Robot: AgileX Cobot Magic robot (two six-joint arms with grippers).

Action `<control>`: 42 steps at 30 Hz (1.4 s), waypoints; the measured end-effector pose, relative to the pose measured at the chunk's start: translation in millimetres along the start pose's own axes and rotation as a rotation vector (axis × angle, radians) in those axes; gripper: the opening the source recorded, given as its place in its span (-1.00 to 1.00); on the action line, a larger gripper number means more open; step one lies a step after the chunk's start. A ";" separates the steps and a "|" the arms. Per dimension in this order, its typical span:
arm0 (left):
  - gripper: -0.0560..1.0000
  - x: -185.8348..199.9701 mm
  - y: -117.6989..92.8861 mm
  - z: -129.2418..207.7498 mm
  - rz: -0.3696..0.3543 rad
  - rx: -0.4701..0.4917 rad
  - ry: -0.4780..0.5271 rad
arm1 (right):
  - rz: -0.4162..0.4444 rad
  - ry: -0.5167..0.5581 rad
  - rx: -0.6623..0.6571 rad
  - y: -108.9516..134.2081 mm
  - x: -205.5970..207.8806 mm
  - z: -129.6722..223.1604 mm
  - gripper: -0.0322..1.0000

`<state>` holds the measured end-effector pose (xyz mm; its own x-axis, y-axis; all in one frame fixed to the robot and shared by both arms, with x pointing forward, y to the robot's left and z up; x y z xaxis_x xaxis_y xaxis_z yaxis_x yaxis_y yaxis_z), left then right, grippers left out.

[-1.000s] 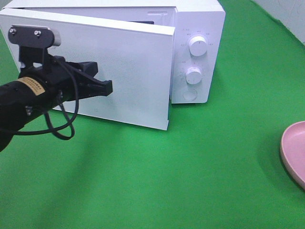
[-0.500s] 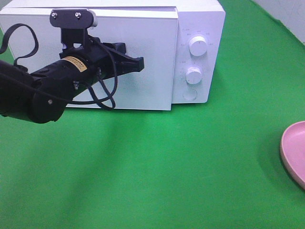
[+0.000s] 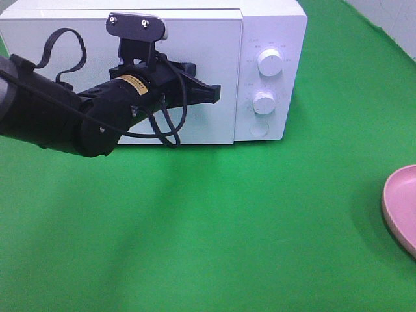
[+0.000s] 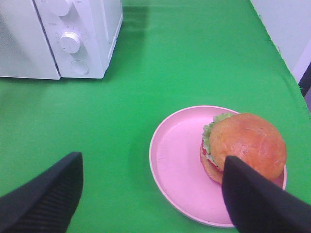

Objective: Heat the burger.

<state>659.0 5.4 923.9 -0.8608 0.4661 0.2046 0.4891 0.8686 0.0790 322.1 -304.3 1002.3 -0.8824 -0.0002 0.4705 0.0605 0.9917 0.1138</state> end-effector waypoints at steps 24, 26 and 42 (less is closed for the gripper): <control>-0.83 15.1 1.2 5.3 0.047 0.056 0.226 | -0.001 0.000 0.000 0.2 0.0 0.0 0.53; -0.66 23.1 -7.3 11.5 0.085 0.057 0.297 | -0.001 0.000 0.000 0.2 0.0 0.0 0.53; 0.98 139.4 -48.3 41.1 0.382 0.050 0.886 | -0.001 0.000 0.000 0.2 0.0 0.0 0.53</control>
<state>509.5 35.4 908.5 -0.2158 0.4402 0.8716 0.6899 0.7004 -0.1830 322.1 -304.2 1002.3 -0.8824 -0.0011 0.4705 0.0599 0.9916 0.1146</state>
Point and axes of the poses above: a point on each arm's last joint axis where the gripper is mounted, x pointing back along that axis away from the gripper, y along the wrist's bending axis when the last joint is at zero, z = x × y, the point moved 10 cm from there along -x, pointing out along that axis toward the gripper, and after that the axes turned 8 degrees about -x, right-handed, at the moved point
